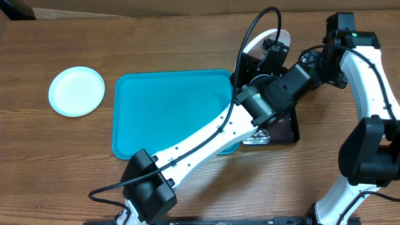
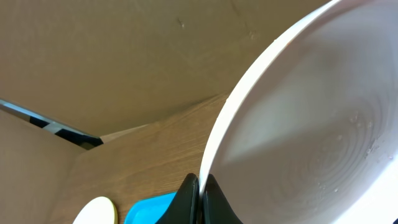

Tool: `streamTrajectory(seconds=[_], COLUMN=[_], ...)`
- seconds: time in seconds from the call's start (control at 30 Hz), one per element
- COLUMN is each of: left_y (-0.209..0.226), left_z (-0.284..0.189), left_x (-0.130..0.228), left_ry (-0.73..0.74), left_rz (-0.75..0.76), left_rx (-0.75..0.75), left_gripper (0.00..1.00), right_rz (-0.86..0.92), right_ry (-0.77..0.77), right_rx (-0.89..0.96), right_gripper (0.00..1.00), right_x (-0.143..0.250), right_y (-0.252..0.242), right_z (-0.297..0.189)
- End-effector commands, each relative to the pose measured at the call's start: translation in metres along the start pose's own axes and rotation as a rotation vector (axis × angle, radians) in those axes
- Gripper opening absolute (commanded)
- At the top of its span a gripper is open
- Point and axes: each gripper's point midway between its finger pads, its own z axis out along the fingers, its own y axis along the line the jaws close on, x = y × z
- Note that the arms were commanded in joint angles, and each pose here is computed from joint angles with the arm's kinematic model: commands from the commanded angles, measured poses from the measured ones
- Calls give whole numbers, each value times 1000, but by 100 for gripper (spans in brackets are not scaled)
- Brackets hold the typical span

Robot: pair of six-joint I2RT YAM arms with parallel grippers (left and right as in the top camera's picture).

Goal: Clean dirty plates on tray and stack at the side
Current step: 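Lift the pink-white plate with the left gripper and swing it up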

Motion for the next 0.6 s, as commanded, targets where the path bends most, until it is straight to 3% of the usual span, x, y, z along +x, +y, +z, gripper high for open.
streamTrajectory(seconds=[0.0, 0.37, 0.57], left_y=[13, 13, 24], left_z=[-9, -10, -23], left_x=[-16, -24, -29], left_ry=[-33, -57, -89], left_rz=[-25, 3, 8], left_rx=[-27, -30, -130], left_gripper=[4, 4, 4], right_rz=[5, 5, 5], right_ry=[-17, -17, -17], right_rx=[-11, -11, -11], right_gripper=[100, 100, 100], right_x=[-3, -3, -3], right_y=[2, 2, 2], right_z=[-5, -5, -5])
